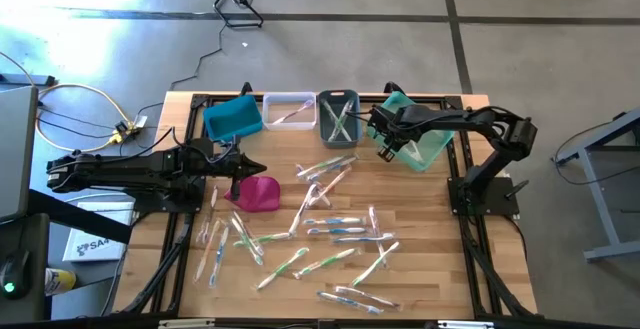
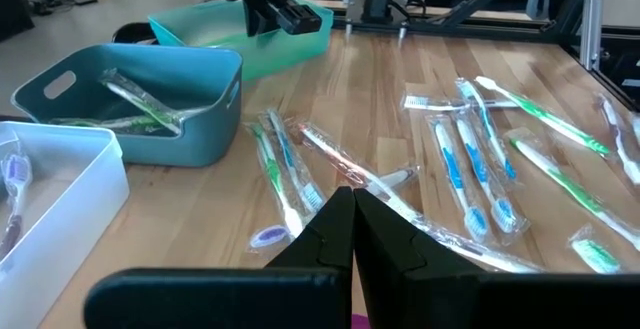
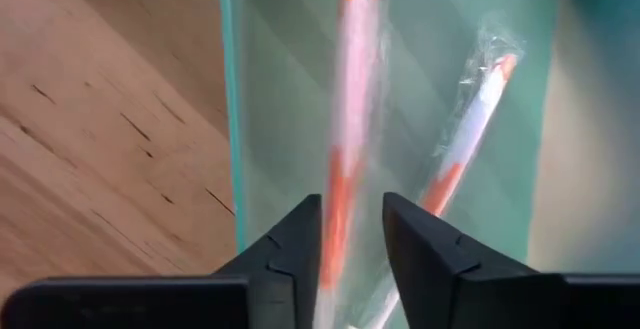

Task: Pick & Place Toothbrushes
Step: Put the orange toothbrush into the light blue bin, then put the violet toothbrush into the white bin

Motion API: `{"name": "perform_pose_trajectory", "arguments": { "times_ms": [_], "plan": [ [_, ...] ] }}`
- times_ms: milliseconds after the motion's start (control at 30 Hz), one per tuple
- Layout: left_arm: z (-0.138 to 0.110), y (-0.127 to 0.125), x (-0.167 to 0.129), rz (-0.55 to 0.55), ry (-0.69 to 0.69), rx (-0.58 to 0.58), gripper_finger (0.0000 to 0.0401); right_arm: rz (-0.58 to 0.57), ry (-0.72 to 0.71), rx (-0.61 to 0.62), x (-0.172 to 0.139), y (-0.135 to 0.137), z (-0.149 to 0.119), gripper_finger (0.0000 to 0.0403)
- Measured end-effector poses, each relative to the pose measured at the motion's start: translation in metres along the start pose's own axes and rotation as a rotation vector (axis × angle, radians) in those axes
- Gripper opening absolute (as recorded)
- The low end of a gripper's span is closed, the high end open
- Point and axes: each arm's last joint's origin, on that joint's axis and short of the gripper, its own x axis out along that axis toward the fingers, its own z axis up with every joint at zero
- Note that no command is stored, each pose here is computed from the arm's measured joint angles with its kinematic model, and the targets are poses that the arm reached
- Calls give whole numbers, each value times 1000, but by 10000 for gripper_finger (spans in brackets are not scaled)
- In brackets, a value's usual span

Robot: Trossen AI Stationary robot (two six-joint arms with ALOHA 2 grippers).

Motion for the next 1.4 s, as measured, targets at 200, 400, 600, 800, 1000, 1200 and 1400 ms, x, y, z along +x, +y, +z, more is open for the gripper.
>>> {"name": "perform_pose_trajectory", "arguments": {
  "times_ms": [200, 400, 600, 800, 1000, 1200, 1400],
  "plan": [
    [0, 0, 0, 0, 0, 0, 3, -10, 1, -6, -1, -1, -1, 106],
    [0, 0, 0, 0, 0, 0, 3, -32, -12, -13, -10, -3, -4, 55],
    [0, 0, 0, 0, -1, 0, 3, -8, -58, -15, -22, -2, -6, 7],
    [0, 0, 0, 0, 0, 0, 3, 17, -97, 28, -34, 2, -9, 10],
    [0, 0, 0, 0, -1, 0, 3, 101, -130, 53, -47, 8, -13, 10],
    [0, 0, 0, 0, -1, 2, 3, 166, -210, 82, -67, 20, -20, 10],
    [0, 0, 0, 0, -2, 3, 3, 345, -232, 147, -86, 33, -29, 11]
  ]
}}
